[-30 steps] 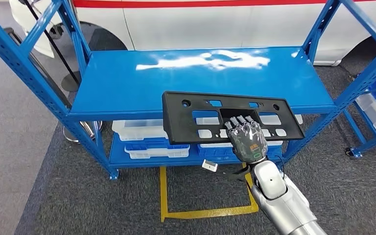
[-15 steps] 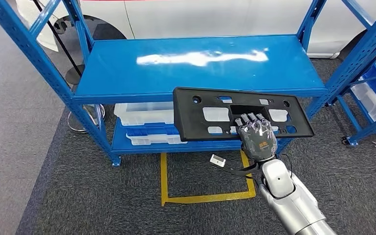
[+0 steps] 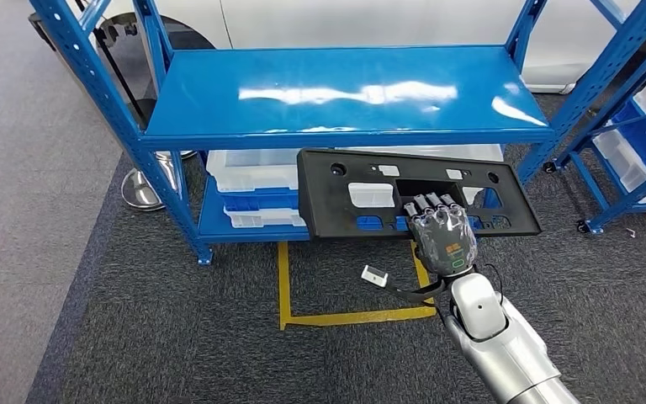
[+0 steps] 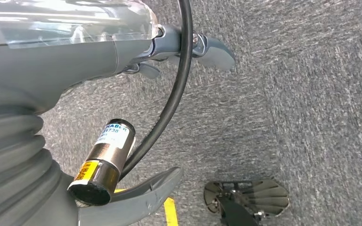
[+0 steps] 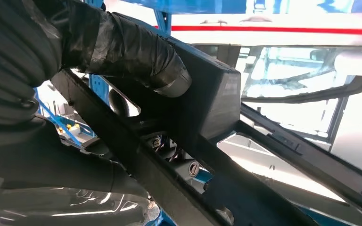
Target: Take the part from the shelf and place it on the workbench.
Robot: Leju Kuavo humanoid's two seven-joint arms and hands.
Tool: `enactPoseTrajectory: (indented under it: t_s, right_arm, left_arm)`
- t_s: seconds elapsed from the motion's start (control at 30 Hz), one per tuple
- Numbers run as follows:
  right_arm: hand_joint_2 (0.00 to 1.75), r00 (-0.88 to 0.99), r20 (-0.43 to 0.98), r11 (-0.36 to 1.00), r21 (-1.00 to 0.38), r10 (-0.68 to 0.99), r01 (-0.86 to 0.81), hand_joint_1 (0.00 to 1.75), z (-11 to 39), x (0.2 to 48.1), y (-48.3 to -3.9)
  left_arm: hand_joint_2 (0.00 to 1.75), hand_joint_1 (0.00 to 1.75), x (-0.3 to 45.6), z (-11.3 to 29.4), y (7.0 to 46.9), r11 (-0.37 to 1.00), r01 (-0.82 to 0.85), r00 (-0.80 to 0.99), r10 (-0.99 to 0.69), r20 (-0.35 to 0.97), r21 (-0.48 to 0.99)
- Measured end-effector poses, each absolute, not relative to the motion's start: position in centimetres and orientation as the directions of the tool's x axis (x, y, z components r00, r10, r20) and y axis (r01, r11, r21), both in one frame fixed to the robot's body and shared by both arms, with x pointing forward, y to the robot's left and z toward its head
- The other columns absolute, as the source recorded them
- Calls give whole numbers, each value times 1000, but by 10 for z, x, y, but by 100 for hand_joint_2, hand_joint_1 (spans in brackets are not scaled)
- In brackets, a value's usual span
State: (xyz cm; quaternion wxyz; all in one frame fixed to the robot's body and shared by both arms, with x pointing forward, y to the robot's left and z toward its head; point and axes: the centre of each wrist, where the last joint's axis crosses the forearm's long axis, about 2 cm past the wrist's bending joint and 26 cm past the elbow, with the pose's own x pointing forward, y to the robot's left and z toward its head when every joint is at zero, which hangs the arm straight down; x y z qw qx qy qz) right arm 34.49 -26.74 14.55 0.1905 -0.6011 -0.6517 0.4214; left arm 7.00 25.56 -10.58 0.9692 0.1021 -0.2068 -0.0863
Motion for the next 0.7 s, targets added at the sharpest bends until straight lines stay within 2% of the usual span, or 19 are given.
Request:
enactPoseTrajectory:
  t_s: [0.7]
  right_arm:
    - [175, -244, -286, -79, -782, 927, 618, 173, 144, 344, -274]
  left_arm:
    - [175, 0, 73, -105, 257, 961, 141, 896, -227, 382, 239]
